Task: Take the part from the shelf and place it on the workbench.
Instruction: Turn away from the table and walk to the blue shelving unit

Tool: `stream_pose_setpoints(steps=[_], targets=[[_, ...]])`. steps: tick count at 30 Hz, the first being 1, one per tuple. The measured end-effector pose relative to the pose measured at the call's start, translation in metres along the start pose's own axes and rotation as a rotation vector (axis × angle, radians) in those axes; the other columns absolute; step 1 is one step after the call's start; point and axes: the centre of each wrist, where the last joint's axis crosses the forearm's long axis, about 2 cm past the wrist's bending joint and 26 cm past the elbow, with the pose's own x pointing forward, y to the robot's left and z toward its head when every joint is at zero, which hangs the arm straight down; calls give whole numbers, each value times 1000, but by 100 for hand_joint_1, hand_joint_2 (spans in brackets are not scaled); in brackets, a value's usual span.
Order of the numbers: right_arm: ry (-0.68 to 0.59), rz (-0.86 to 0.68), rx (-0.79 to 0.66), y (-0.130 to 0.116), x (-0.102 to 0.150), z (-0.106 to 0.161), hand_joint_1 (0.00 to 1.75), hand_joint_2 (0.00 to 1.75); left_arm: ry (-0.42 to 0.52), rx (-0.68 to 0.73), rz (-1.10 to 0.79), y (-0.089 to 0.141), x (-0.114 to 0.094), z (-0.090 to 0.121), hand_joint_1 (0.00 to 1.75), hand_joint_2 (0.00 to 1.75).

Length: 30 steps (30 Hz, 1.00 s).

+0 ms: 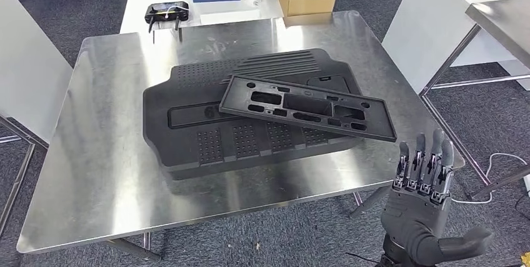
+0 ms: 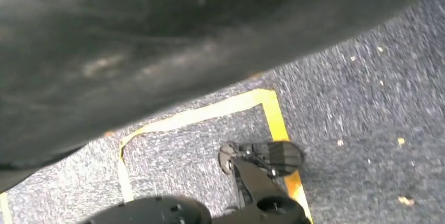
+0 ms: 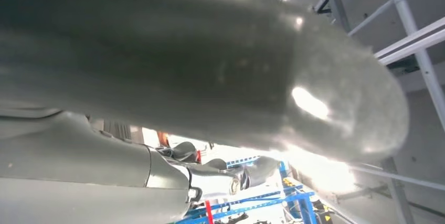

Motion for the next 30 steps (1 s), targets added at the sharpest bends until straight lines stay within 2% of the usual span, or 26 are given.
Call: stream_pose_setpoints(steps=[30], targets=[[19,12,-20,-5,1,3,0,0,-6,-7,-15,-3,1,0,0,0]])
